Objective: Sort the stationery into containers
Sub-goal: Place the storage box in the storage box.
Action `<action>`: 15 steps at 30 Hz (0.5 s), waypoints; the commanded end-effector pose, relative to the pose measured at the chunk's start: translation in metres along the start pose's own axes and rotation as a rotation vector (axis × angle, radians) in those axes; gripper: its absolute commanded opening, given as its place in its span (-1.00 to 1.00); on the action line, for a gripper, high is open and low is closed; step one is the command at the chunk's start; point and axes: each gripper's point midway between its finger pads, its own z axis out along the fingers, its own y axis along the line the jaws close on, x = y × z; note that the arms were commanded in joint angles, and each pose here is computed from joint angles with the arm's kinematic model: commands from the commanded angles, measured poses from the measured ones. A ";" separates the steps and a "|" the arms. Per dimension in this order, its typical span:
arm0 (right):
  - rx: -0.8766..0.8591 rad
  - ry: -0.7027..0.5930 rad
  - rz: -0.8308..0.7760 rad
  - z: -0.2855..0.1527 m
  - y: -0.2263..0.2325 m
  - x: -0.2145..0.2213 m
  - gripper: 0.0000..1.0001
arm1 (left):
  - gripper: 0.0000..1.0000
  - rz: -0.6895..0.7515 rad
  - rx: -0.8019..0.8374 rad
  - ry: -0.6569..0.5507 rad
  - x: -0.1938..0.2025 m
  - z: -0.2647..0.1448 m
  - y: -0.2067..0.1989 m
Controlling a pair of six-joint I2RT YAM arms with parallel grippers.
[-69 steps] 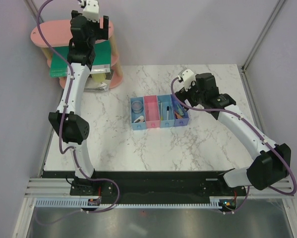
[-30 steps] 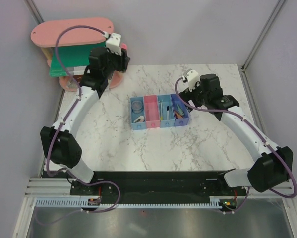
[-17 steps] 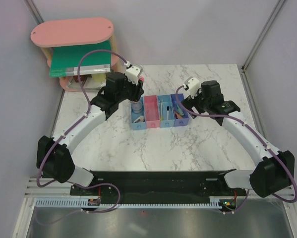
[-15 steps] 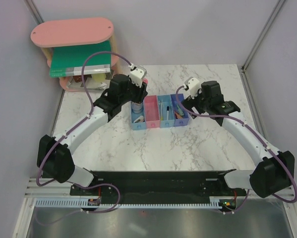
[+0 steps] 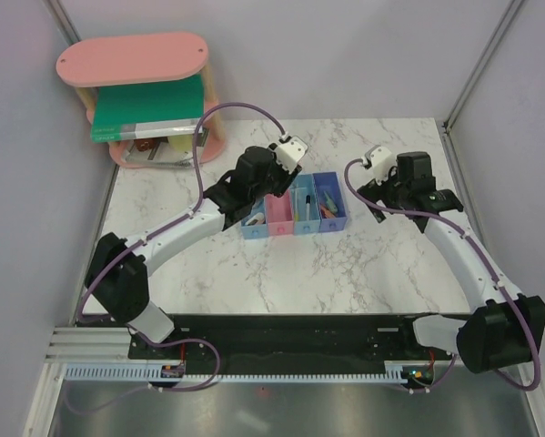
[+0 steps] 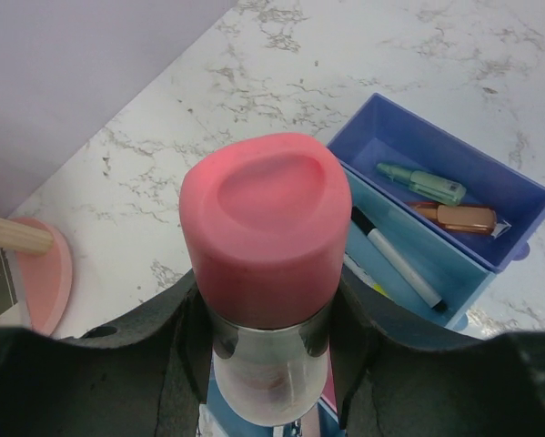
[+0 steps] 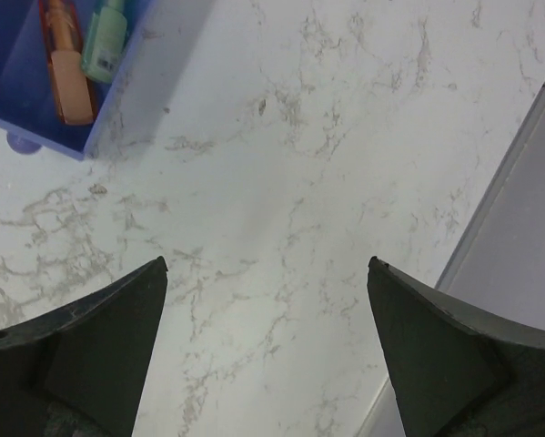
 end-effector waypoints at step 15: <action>0.093 0.145 -0.245 -0.096 -0.040 0.009 0.96 | -0.96 0.013 -0.061 -0.193 -0.006 -0.020 0.015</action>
